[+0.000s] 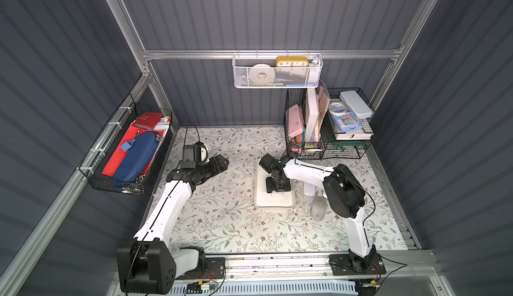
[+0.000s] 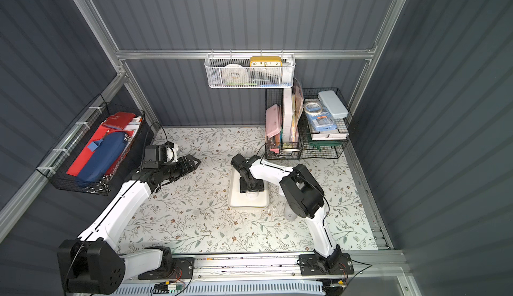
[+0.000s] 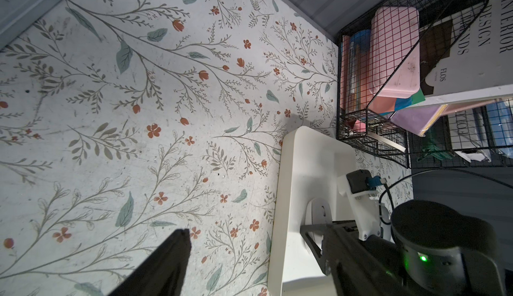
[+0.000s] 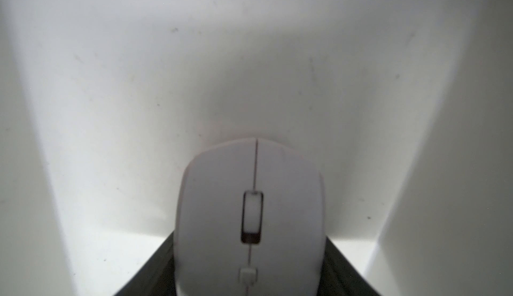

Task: Take out the mouse from the storage box
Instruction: Pick up the mouse from the storage box, then place the mouse at the center of the board.

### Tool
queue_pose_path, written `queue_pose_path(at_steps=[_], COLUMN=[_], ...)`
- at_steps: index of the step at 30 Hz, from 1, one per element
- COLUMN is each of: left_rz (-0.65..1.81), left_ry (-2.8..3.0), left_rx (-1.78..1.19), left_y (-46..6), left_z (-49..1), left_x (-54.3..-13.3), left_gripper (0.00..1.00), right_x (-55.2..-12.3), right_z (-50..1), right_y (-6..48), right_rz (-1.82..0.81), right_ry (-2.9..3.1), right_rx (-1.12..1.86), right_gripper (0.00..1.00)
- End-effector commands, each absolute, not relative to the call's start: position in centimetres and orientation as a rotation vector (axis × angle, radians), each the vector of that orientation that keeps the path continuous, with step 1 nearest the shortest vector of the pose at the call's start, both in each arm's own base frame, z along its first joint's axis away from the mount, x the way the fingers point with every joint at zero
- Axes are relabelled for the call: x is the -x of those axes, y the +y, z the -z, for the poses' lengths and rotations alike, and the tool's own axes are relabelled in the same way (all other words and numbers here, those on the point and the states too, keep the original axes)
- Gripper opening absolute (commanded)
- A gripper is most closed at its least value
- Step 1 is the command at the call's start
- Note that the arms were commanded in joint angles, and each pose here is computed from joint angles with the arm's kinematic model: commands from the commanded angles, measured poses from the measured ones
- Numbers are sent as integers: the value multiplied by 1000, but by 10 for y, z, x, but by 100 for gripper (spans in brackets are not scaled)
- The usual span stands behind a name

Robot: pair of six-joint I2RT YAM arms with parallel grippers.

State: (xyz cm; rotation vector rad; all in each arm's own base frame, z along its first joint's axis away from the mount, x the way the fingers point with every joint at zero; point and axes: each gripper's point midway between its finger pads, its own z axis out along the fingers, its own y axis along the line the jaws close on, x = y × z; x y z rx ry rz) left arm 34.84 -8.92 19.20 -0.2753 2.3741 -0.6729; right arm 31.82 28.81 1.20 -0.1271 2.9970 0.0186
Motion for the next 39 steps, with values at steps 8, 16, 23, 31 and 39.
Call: queue_pose_path(at_steps=[8, 16, 23, 31, 39], left_rz=[665, 668, 671, 674, 680], left_ry=[2373, 2361, 2354, 2345, 2346], left_rx=[248, 251, 255, 251, 248], left_y=[-90, -90, -90, -91, -91], left_z=[-198, -200, -199, -203, -200], left_x=[-347, -345, -347, -348, -348], left_gripper=[83, 83, 83, 83, 82], right_x=[-311, -314, -327, -308, -220], right_z=[-2, -15, -74, -124, -99], right_y=[279, 285, 286, 261, 197], right_rz=[30, -26, -88, -81, -63], right_ry=[3010, 2978, 2840, 2805, 2934], right_rx=[181, 172, 157, 112, -64], right_gripper=[3, 0, 0, 0, 0])
